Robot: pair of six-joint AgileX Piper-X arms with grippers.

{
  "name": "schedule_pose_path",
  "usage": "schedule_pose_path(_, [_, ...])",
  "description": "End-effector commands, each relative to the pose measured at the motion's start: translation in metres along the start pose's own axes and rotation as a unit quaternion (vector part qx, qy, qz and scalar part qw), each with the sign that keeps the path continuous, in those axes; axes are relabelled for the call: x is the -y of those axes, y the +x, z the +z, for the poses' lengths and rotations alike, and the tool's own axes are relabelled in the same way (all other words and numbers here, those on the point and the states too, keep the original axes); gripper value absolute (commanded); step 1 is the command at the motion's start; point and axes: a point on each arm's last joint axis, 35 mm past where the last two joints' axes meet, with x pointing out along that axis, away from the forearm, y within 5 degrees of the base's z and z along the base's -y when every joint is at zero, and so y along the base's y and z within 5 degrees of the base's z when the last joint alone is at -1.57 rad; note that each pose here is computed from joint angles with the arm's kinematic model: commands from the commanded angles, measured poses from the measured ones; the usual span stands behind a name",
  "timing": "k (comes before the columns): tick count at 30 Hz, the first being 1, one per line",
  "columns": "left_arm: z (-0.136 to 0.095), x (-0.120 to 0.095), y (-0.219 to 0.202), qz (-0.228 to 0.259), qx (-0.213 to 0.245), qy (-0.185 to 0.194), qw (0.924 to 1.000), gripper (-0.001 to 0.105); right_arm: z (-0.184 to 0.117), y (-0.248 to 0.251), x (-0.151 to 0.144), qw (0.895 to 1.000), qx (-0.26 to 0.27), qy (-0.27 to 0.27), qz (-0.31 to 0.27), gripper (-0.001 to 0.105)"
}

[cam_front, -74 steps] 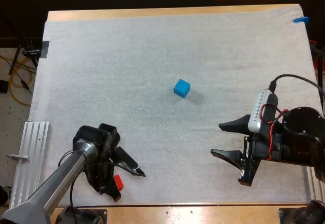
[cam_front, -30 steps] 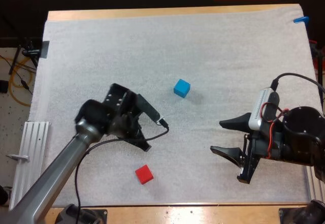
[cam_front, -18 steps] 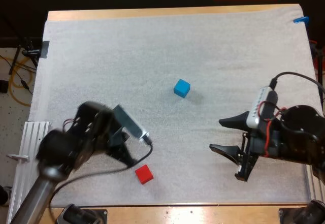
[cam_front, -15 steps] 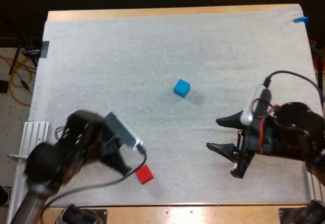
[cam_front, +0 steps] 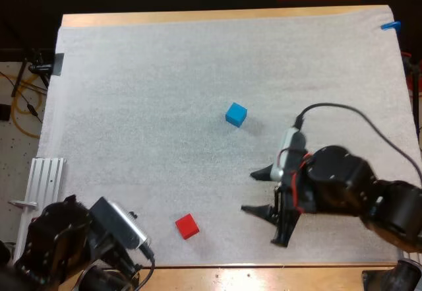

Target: Stack red cube on blue cube

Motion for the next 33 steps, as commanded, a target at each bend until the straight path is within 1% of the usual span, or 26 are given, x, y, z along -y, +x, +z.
schedule_pose_path(1, [-0.002, 0.0, -0.004, 0.005, 0.008, -0.003, 0.9999, 0.0, 0.005, 0.004, -0.003, 1.0, 0.007, 0.002, 0.004, 0.058])
schedule_pose_path(6, [-0.008, 0.001, -0.009, 0.006, 0.015, -0.003, 0.9999, 0.0, 0.015, 0.024, -0.01, 1.0, 0.023, 0.003, 0.02, 0.058])
schedule_pose_path(9, [-0.011, 0.002, -0.01, 0.008, 0.008, -0.004, 0.9999, 0.0, 0.016, 0.039, -0.014, 0.999, 0.016, 0.014, 0.029, 0.058])
schedule_pose_path(14, [-0.011, 0.002, -0.011, 0.008, 0.009, -0.004, 0.9999, 0.0, 0.013, 0.067, -0.021, 0.998, -0.013, 0.034, 0.054, 0.058])
schedule_pose_path(21, [-0.011, 0.002, -0.011, 0.01, 0.008, -0.004, 0.9999, 0.0, 0.013, 0.104, -0.029, 0.996, -0.064, 0.045, 0.048, 0.058])
schedule_pose_path(25, [-0.012, 0.001, -0.011, 0.027, 0.004, -0.004, 0.9996, 0.0, 0.015, 0.13, -0.029, 0.991, -0.092, 0.085, 0.041, 0.058])
schedule_pose_path(27, [-0.013, 0.001, -0.011, 0.028, 0.0, -0.005, 0.9996, 0.0, 0.014, 0.141, -0.028, 0.988, -0.103, 0.111, 0.04, 0.058])
schedule_pose_path(29, [-0.015, 0.001, -0.011, 0.028, -0.009, -0.005, 0.9995, 0.0, 0.014, 0.152, -0.026, 0.982, -0.117, 0.146, 0.024, 0.058])
schedule_pose_path(33, [-0.017, 0.001, -0.011, 0.028, -0.017, -0.006, 0.9995, 0.0, 0.009, 0.171, -0.025, 0.974, -0.134, 0.182, 0.017, 0.058])
